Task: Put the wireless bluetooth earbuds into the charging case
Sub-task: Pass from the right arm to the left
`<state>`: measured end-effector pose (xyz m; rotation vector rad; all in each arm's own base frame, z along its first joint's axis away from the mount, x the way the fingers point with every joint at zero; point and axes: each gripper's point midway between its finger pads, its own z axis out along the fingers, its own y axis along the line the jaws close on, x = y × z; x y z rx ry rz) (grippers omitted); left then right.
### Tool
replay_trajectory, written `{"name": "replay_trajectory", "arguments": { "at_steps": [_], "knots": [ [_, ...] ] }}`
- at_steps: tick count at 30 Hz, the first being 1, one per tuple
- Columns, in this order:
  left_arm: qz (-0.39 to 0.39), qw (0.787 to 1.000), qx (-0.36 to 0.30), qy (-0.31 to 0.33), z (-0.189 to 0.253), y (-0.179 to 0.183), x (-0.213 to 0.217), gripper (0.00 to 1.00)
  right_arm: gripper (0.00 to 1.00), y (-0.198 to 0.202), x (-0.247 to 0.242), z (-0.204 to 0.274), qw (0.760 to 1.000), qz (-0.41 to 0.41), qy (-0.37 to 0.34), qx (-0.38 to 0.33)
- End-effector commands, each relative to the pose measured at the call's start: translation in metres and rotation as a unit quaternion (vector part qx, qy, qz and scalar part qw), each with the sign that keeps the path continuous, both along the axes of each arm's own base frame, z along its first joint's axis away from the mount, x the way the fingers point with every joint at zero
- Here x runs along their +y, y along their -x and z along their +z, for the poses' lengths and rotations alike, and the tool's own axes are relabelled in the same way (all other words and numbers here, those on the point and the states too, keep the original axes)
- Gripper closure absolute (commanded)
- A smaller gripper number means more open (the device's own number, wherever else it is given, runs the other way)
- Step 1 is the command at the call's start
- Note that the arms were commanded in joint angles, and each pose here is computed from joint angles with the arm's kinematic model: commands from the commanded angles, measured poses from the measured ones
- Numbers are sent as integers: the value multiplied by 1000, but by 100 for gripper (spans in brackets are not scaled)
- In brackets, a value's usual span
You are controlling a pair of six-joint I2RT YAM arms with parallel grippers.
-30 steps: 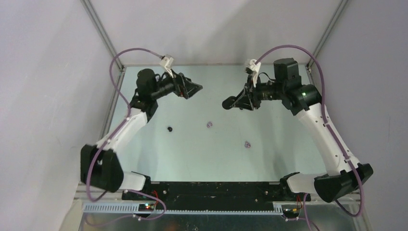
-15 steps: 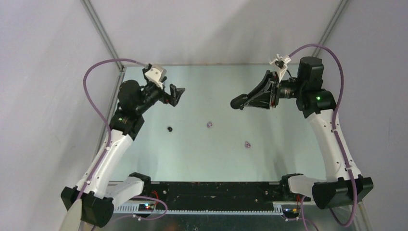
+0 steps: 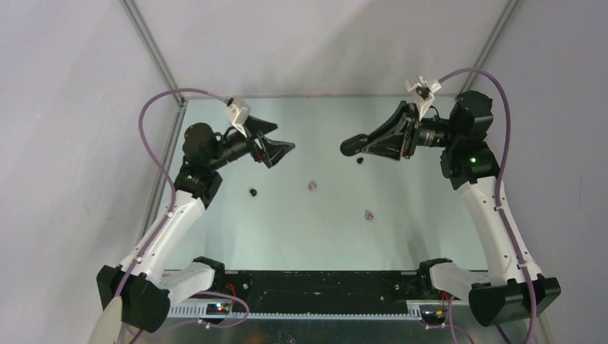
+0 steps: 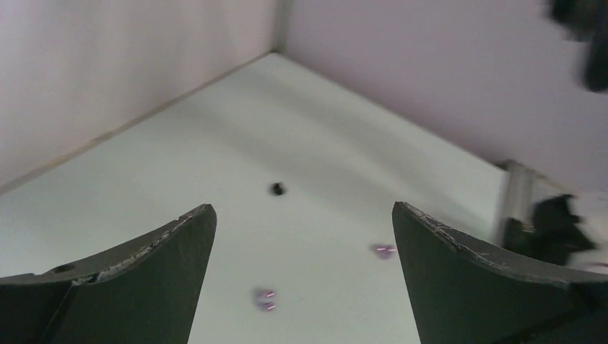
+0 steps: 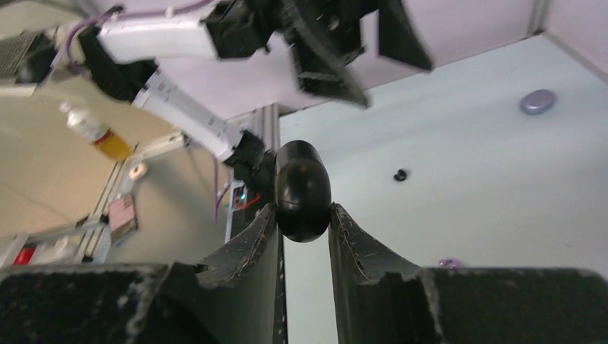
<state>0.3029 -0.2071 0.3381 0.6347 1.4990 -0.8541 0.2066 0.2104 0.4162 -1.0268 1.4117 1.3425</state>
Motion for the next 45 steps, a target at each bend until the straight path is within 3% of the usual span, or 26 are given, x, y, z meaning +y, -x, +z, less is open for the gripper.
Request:
{"name": "replay_trajectory", "arguments": {
  "at_steps": [1, 6, 10, 19, 36, 45],
  "knots": [
    [-153, 982, 10, 108, 33, 53, -37, 1, 91, -38, 6, 36, 994, -80, -73, 21],
    [-199, 958, -9, 208, 51, 81, -36, 1, 90, -58, 13, 28, 985, -103, -110, 86],
    [-200, 951, 15, 234, 42, 78, -40, 0, 90, -59, 23, 19, 984, -96, -113, 102],
    [-269, 909, 45, 315, 50, 107, -54, 1, 89, -64, 45, 5, 983, -73, -114, 123],
    [-248, 904, 85, 337, 36, 89, -64, 1, 88, -52, 85, -22, 986, -21, -85, 141],
    [-251, 905, 95, 330, 32, 89, -70, 9, 88, -51, 97, -31, 986, -5, -80, 148]
  ]
}}
